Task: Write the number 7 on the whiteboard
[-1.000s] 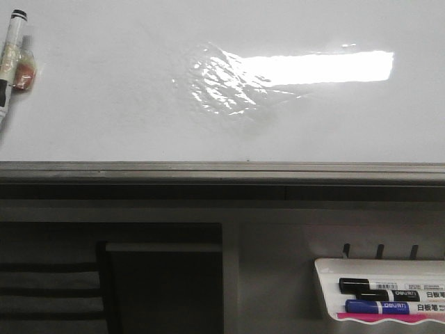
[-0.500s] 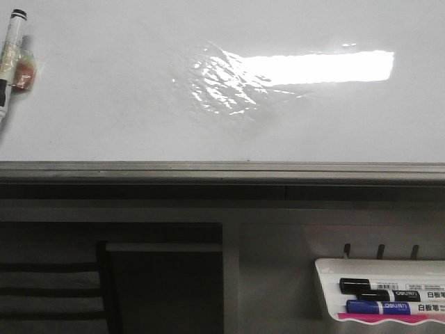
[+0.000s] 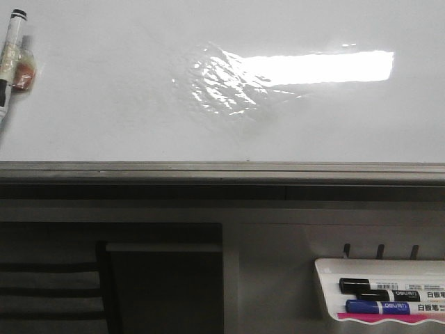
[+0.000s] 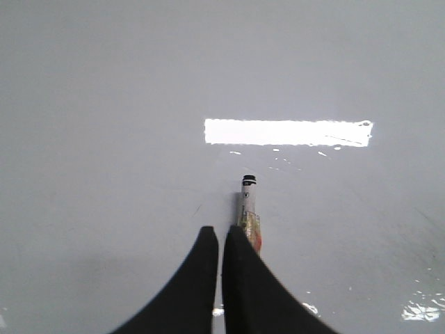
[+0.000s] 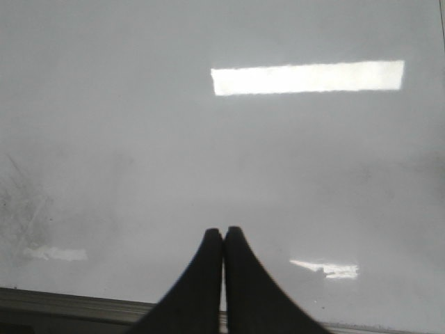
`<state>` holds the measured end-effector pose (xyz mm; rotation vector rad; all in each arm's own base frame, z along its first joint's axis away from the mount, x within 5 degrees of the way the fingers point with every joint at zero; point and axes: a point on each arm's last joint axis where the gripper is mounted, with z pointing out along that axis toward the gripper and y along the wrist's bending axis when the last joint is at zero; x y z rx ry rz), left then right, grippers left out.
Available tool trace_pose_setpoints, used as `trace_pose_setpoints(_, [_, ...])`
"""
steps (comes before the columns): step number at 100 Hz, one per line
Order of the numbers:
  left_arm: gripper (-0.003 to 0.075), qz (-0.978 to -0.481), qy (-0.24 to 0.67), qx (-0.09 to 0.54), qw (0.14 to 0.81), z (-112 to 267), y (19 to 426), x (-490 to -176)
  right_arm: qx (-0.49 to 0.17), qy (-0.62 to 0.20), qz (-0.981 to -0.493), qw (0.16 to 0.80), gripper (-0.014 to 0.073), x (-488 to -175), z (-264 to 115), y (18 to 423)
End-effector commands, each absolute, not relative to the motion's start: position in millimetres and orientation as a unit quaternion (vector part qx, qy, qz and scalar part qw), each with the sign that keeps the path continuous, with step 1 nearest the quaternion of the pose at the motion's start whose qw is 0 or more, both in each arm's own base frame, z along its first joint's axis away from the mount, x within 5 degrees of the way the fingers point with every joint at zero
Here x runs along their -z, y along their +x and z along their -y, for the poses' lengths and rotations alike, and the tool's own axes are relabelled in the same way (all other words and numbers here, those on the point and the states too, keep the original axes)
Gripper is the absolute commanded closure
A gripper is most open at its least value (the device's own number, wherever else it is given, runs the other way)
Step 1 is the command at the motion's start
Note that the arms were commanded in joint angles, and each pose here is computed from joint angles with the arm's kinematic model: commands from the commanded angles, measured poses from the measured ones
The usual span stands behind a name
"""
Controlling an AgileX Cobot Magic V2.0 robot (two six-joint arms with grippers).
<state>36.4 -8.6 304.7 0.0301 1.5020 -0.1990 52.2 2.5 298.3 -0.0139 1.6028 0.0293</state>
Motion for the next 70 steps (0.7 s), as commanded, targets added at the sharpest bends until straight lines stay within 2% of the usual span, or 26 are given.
trace_pose_setpoints(1, [0.0741,-0.687,0.012,0.097,0.720,10,44,-333,-0.003,-0.006,-0.710,0.705,0.0666,-328,-1,61])
trace_pose_setpoints(11, [0.0741,-0.720,0.018,0.098,0.687,13,58,-351,0.011,-0.015,-0.737,0.676,0.0666,-344,-1,77])
trace_pose_setpoints(27, [0.0741,-0.742,0.020,0.099,0.663,15,77,-369,0.010,-0.017,-0.773,0.634,0.0666,-359,-1,98])
trace_pose_setpoints(70, [0.0741,-0.755,0.018,0.097,0.649,16,91,-368,0.009,-0.018,-0.797,0.604,0.0666,-354,0,116])
